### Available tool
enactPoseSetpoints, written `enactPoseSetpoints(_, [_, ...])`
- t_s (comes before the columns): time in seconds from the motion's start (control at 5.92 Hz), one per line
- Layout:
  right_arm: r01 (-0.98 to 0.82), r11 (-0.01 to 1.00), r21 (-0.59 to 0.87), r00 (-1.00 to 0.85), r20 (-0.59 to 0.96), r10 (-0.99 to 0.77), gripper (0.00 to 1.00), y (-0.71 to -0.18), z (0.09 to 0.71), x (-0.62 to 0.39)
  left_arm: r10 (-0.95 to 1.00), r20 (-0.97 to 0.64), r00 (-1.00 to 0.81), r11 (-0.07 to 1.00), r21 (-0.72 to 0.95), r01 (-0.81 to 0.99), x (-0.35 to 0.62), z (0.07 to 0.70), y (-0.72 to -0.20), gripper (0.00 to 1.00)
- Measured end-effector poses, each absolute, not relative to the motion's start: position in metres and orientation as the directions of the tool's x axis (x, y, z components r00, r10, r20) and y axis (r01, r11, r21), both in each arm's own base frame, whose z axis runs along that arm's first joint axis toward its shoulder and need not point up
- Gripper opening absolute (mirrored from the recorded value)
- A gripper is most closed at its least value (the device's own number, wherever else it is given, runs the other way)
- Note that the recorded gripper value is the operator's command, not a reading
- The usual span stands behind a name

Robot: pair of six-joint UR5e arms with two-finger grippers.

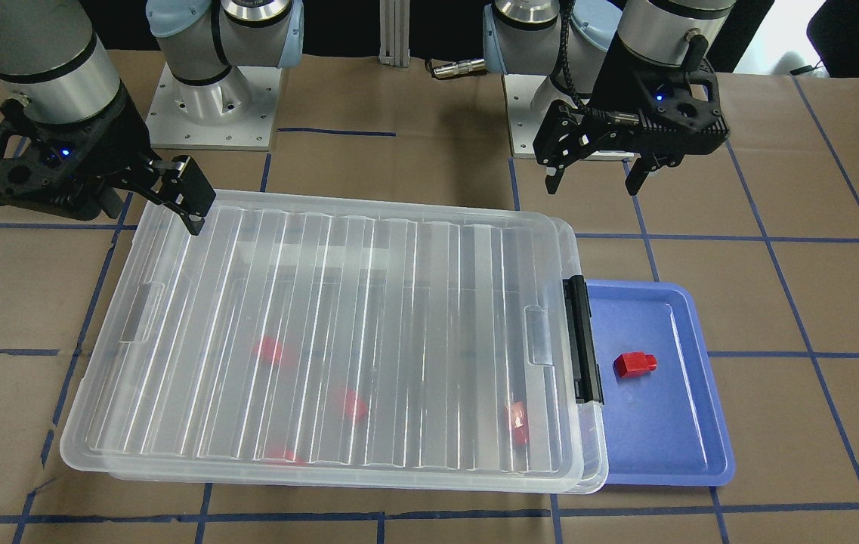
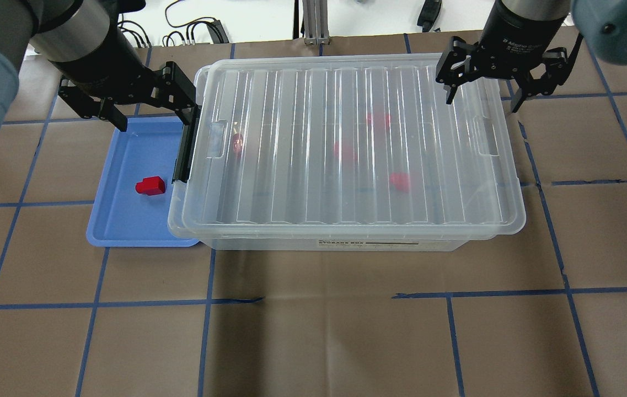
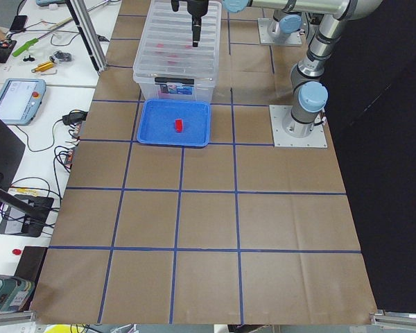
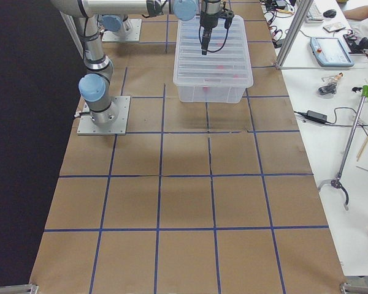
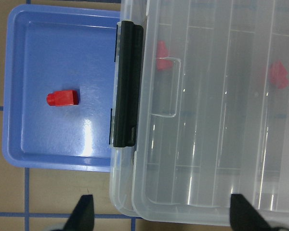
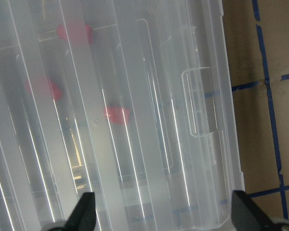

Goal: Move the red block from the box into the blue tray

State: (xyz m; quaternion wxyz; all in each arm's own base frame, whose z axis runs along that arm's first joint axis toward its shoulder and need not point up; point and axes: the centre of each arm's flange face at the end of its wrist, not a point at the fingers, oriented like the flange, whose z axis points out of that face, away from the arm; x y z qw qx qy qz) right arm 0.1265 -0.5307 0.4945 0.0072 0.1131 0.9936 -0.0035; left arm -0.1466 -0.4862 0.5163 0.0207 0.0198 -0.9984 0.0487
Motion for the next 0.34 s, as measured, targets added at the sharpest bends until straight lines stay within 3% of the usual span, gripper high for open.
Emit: enactPoseSetpoints(0.34, [0.234, 0.972, -0.009, -0.972, -0.021, 0.234, 1.00, -0.5294, 0.4987, 0.1221, -0.035, 0.041, -0.999, 0.995, -0.093, -0.039, -0.1447, 0.5153, -0.4892, 0.98])
